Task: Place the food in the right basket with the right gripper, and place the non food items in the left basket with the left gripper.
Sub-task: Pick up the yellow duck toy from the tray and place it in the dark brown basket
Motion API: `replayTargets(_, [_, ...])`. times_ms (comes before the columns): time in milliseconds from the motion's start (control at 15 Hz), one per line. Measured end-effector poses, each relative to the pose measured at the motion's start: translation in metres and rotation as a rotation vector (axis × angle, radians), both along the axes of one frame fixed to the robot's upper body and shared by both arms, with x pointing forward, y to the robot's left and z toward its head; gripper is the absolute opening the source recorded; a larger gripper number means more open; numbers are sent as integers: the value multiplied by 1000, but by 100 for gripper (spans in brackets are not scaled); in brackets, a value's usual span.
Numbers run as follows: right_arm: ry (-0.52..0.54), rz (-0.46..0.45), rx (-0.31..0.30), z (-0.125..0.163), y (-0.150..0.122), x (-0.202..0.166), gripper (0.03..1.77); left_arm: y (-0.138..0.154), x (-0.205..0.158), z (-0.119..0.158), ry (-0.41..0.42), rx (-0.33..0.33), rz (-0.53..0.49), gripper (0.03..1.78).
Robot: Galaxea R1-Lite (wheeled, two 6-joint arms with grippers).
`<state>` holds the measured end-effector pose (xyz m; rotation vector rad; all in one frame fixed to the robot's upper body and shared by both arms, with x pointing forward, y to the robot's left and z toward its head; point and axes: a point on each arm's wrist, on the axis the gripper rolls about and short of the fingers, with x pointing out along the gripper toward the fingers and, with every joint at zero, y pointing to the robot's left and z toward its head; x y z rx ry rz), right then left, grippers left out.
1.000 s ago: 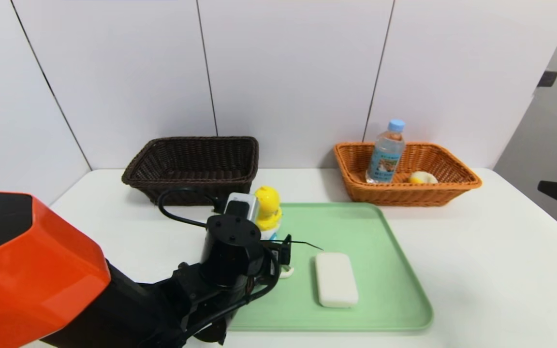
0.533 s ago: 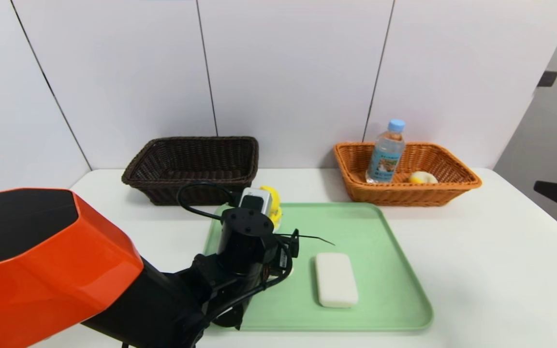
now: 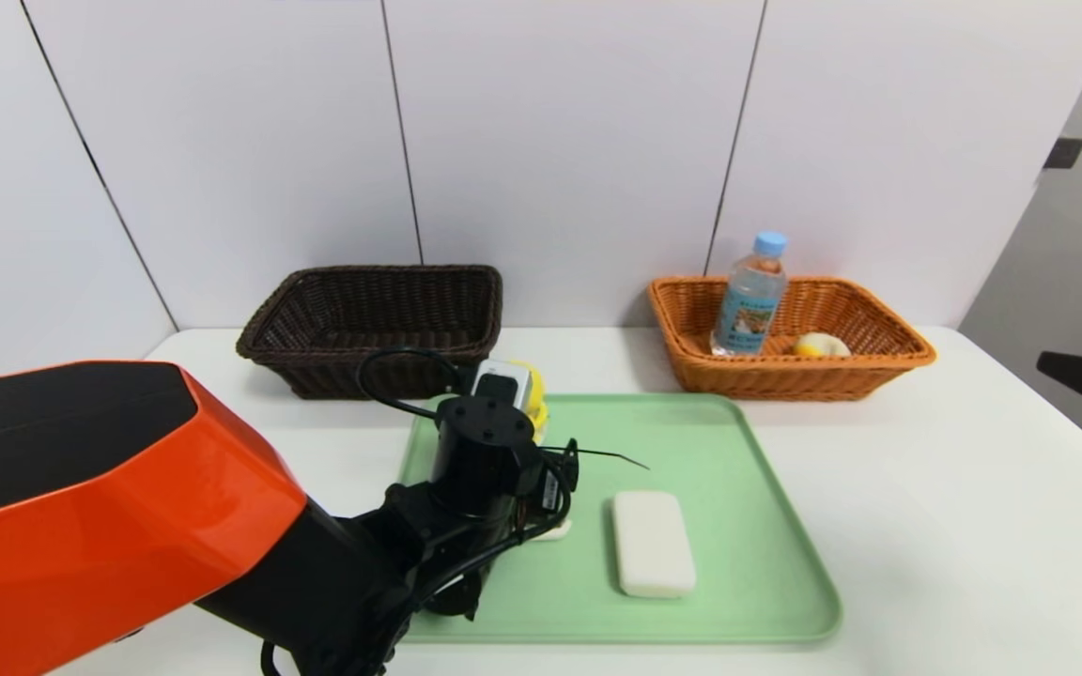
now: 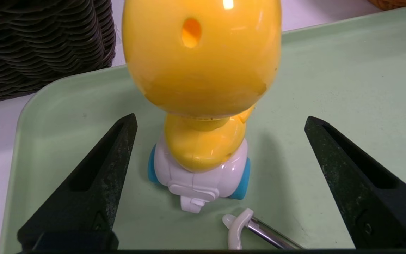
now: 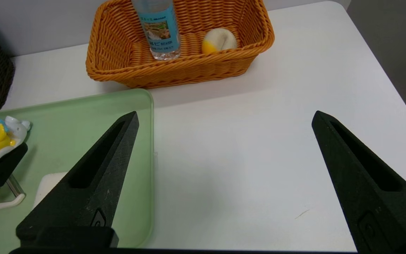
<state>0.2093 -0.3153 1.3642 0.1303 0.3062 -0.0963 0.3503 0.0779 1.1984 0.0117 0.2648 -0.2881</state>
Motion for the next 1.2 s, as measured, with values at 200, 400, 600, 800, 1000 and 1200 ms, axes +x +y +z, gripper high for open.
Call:
replayTargets(200, [2, 0, 1, -1, 0, 0, 170, 1, 2, -3, 5, 7, 5, 169])
replayTargets(400, [5, 2, 0, -2, 0, 0, 170, 0, 6, -4, 4, 5, 10, 169])
replayTargets(600, [12, 5, -3, -4, 0, -1, 170, -2, 9, -3, -3, -1, 11, 169])
replayTargets(800, [12, 5, -1, -5, 0, -2, 170, -3, 12, -4, -5, -3, 14, 169])
replayTargets(1000, [12, 6, -1, -5, 0, -3, 170, -3, 15, -5, -3, -3, 19, 169])
replayTargets(1200, [10, 5, -1, -5, 0, -3, 170, 1, 21, -6, -9, 10, 32, 169])
